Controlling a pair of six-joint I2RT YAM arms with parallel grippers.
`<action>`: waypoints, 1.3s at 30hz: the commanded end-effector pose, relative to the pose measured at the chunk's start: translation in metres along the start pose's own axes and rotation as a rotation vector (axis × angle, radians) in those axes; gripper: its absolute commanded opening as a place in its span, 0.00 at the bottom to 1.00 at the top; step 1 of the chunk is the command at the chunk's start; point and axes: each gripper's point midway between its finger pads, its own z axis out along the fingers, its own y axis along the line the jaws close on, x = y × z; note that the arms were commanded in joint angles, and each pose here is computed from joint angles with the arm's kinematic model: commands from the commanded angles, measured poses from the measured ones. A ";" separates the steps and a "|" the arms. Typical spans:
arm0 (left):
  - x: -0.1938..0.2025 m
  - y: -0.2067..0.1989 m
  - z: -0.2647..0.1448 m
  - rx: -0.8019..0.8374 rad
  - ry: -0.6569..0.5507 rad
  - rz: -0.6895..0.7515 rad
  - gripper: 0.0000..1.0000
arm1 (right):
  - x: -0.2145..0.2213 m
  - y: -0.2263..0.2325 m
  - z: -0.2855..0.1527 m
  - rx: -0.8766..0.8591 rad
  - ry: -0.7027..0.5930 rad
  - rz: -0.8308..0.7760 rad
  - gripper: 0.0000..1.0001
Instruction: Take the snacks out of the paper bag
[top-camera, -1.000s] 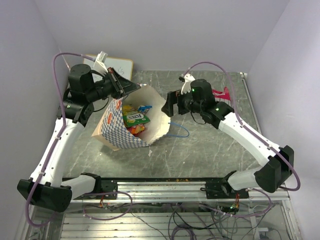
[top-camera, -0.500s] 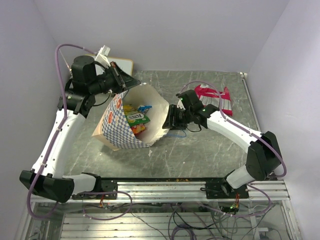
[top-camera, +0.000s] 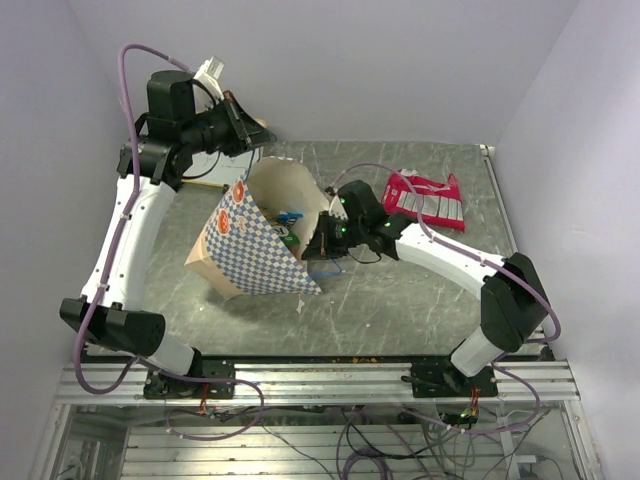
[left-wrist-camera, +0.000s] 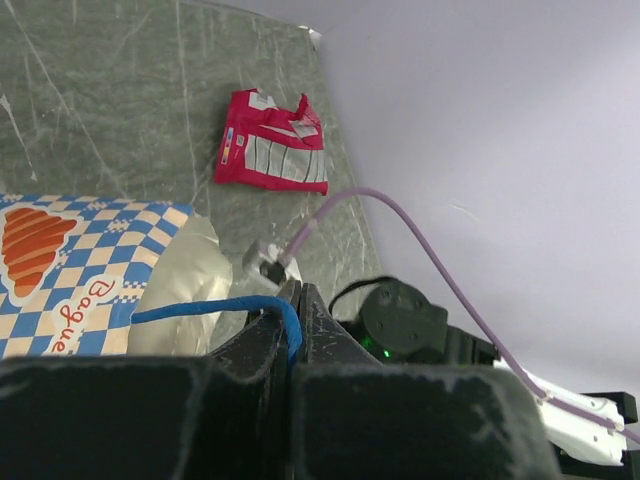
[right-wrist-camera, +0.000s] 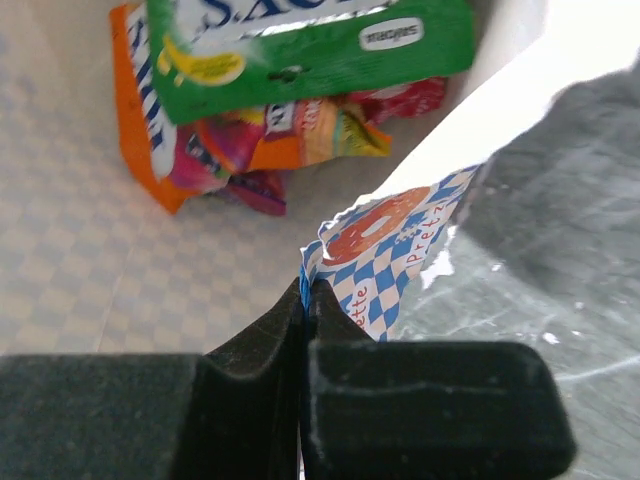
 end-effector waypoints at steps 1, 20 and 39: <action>-0.036 -0.052 -0.022 0.200 -0.107 0.103 0.07 | 0.004 0.039 0.003 -0.083 0.004 -0.085 0.00; 0.043 -0.033 -0.052 0.245 0.040 0.109 0.07 | 0.081 0.022 0.006 -0.089 0.171 -0.305 0.04; 0.061 0.007 -0.095 -0.095 0.114 0.253 0.07 | 0.008 -0.009 -0.081 0.244 -0.174 -0.573 0.70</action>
